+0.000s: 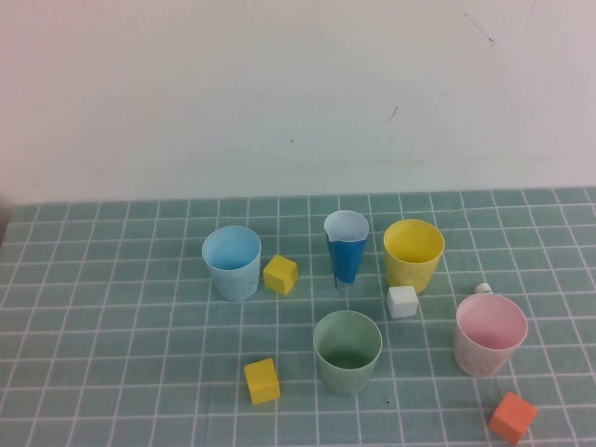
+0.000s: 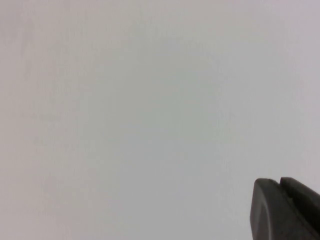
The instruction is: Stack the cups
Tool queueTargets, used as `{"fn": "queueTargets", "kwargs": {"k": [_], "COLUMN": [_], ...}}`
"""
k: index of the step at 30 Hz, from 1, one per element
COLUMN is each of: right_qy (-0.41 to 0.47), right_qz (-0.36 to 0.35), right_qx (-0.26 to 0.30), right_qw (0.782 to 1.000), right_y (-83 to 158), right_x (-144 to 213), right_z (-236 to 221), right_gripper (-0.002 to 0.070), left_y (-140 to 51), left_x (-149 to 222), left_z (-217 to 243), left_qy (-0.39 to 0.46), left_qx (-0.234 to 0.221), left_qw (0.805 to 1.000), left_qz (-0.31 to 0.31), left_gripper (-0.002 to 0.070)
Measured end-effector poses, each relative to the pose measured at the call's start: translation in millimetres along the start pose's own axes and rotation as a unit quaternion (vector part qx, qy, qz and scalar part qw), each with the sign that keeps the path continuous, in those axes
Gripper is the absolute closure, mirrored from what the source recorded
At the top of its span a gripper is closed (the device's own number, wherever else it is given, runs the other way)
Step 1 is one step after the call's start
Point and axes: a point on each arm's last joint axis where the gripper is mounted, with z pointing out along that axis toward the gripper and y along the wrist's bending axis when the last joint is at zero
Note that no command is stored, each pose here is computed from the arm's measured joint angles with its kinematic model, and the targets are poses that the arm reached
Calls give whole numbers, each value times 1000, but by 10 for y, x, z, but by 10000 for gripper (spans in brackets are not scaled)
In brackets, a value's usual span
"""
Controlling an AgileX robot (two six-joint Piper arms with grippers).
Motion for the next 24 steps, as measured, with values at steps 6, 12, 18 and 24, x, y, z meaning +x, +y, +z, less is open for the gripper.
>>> {"fn": "queueTargets", "kwargs": {"k": [6, 12, 18, 24], "right_qy": [-114, -116, -32, 110], "right_qz": [20, 27, 24, -27], "right_qx": [12, 11, 7, -7], "right_qw": [993, 993, 999, 994], "right_y": [-26, -26, -40, -139], "right_x": [-205, -209, -180, -479], "right_z": [-24, -24, 24, 78], "right_gripper": [678, 678, 678, 678], "left_y": [-38, -23, -118, -249], "left_x": [-215, -283, -569, -1028], "left_z": [-26, -45, 62, 376], "left_qy": [-119, -156, -47, 117], "left_qx": [21, 21, 10, -18], "left_qw": [993, 986, 996, 993], "left_qz": [0, -49, -76, -20], "left_gripper": [677, 677, 677, 677]}}
